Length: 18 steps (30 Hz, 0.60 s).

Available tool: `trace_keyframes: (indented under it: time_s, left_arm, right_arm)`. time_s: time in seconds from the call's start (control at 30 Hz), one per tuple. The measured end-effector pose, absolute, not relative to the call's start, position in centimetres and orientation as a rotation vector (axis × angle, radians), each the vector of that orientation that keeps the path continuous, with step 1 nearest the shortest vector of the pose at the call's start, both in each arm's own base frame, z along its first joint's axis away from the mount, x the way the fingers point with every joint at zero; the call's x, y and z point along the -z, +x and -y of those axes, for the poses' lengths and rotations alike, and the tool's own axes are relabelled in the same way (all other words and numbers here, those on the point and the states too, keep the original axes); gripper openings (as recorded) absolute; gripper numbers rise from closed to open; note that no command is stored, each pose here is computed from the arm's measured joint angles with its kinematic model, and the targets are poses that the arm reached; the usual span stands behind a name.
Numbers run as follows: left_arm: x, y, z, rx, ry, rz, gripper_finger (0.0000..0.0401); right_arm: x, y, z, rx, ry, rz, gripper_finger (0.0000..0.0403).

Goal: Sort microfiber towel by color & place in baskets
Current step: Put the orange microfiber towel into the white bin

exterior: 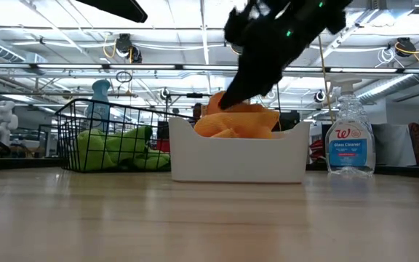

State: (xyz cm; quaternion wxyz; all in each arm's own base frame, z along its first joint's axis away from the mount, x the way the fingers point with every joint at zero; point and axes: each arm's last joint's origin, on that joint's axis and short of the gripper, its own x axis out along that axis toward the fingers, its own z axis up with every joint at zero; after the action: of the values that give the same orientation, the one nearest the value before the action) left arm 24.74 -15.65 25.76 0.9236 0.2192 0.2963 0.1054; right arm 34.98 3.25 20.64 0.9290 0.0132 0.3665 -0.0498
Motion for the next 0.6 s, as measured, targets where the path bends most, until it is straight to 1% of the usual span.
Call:
trace_keyframes:
  time_s: [0.2,0.33,0.47,0.6]
  left_arm:
    - [-25.8,24.7,15.8,-0.214,0.442,-0.606,0.0129]
    - [-25.8,24.5,16.0,-0.201,0.442,-0.607,0.0129]
    - [-25.8,24.4,16.1,-0.195,0.444,-0.605,0.0129]
    - [-25.8,24.4,16.2,-0.194,0.444,-0.605,0.0129]
  right_arm:
    - [-16.5,36.0,-2.7,0.148,0.066,-0.87,0.0004]
    - [-14.7,36.5,-2.6,0.171,0.098,-0.906,0.0004]
    - [-14.3,36.6,-2.7,0.172,0.102,-0.911,0.0004]
    - [-15.5,36.2,-2.7,0.166,0.105,-0.893,0.0004]
